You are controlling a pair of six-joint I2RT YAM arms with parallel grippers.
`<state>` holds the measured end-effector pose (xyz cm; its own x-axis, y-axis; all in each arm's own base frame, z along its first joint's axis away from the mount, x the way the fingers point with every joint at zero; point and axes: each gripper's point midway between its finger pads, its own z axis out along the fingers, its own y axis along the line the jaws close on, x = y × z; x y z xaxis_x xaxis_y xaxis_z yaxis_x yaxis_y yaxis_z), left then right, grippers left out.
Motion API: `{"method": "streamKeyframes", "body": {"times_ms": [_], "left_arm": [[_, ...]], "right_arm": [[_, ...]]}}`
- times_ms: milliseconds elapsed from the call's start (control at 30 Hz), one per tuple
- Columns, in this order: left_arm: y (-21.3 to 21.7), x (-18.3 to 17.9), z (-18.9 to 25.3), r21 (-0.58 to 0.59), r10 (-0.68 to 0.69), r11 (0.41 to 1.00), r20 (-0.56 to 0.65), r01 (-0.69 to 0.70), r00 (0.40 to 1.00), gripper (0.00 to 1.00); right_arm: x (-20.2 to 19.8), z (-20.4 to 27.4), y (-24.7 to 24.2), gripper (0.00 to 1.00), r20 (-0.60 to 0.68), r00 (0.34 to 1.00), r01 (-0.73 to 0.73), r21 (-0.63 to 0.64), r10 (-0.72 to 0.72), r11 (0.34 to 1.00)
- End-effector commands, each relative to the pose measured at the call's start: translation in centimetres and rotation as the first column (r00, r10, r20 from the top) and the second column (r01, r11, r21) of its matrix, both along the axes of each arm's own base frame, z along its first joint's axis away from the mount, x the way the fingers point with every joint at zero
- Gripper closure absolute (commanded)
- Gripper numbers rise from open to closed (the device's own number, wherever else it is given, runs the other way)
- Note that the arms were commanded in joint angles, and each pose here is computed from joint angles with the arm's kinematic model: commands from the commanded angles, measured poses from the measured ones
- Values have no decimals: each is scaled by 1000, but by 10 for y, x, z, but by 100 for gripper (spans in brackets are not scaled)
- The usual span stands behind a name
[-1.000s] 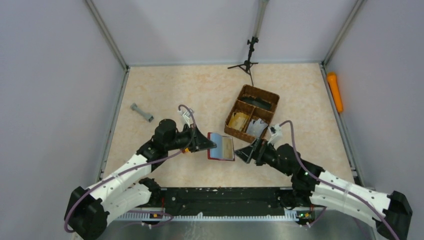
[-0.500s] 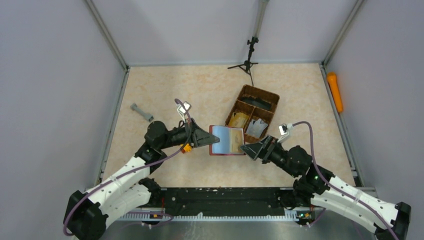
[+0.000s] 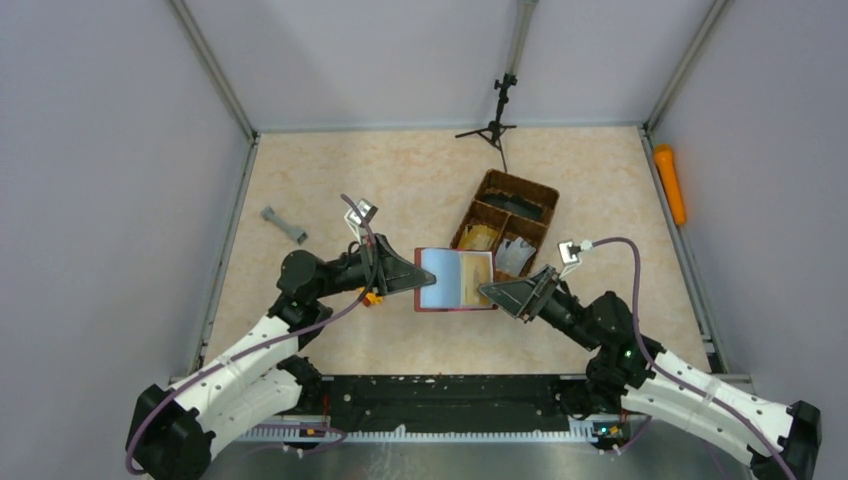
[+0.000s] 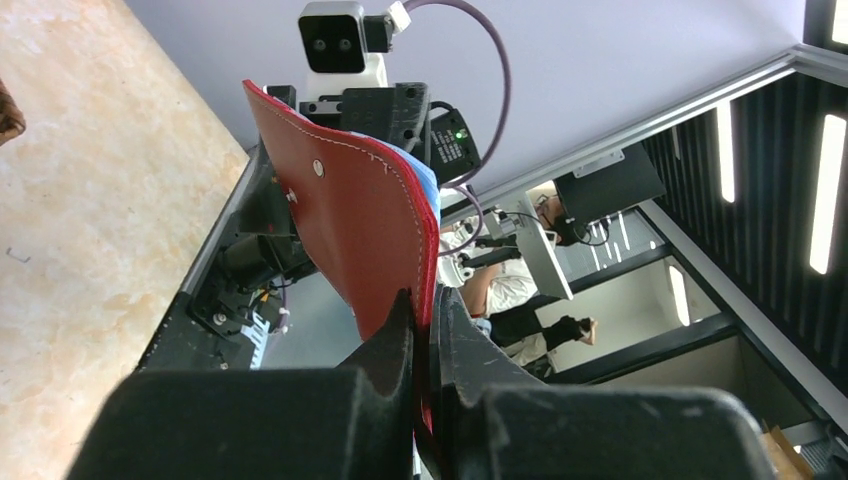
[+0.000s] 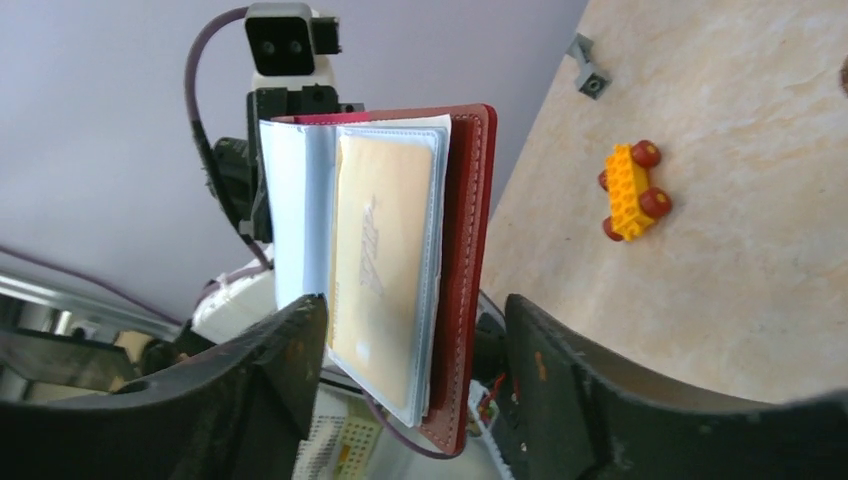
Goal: Take the credit cards out of the card holder
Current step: Remove the credit card from the card holder.
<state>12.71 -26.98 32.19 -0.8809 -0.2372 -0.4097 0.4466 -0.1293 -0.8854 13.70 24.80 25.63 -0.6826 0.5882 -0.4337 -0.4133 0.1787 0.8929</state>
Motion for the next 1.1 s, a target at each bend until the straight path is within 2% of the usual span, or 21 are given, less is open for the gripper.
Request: {"method": "streamKeyframes", "body": {"times_ms": [0, 67, 100, 133, 167, 300, 400, 467, 533, 633, 733, 800, 900, 967, 1067], "left_arm": [[5, -13, 19, -67, -32, 997, 80, 37, 996, 100], [4, -12, 14, -48, -28, 998, 76, 32, 997, 100], [3, -9, 10, -27, -14, 1000, 79, 16, 997, 100], [2, -3, 1, 14, 16, 1000, 104, -17, 994, 100], [1, 3, -10, 68, 46, 996, 74, -51, 996, 100], [12, 34, -60, 318, 222, 916, 107, -245, 969, 88], [23, 42, -89, 453, 278, 841, 111, -297, 954, 67], [35, 51, -103, 540, 329, 769, 127, -343, 936, 55], [45, 54, -110, 604, 361, 707, 141, -369, 922, 49], [54, 54, -104, 637, 376, 668, 159, -385, 913, 46], [55, 47, -90, 622, 363, 682, 168, -384, 916, 42], [48, 40, -82, 592, 329, 724, 153, -353, 932, 41], [23, 24, -74, 509, 225, 825, 100, -244, 969, 44], [0, 16, -67, 442, 165, 876, 107, -195, 981, 47], [-27, 10, -71, 434, 112, 888, 109, -149, 988, 52]], "right_arm": [[-11, 32, 1, 47, 70, 996, -63, 119, 55, 991], [-12, 35, 0, 78, 80, 995, -66, 122, 57, 990], [-11, 34, -1, 89, 76, 996, -61, 115, 53, 991], [-10, 30, -1, 96, 66, 997, -51, 96, 45, 994], [-9, 27, -2, 99, 58, 998, -43, 82, 38, 996], [-2, 14, -8, 100, 28, 1000, 10, 22, -11, 1000], [-1, 8, -10, 100, 29, 999, 26, -14, -26, 1000], [6, -4, -12, 100, 6, 998, 57, -81, -57, 995], [12, -14, -13, 100, -13, 996, 84, -155, -87, 984], [20, -31, -16, 100, -19, 991, 120, -249, -129, 961], [29, -50, -22, 100, -36, 982, 161, -344, -185, 925], [32, -56, -22, 100, -38, 979, 171, -366, -198, 915], [31, -51, -14, 100, -27, 986, 145, -334, -163, 931], [28, -45, -7, 100, -15, 991, 120, -299, -130, 947], [25, -40, -2, 100, -10, 995, 92, -277, -98, 957]]}}
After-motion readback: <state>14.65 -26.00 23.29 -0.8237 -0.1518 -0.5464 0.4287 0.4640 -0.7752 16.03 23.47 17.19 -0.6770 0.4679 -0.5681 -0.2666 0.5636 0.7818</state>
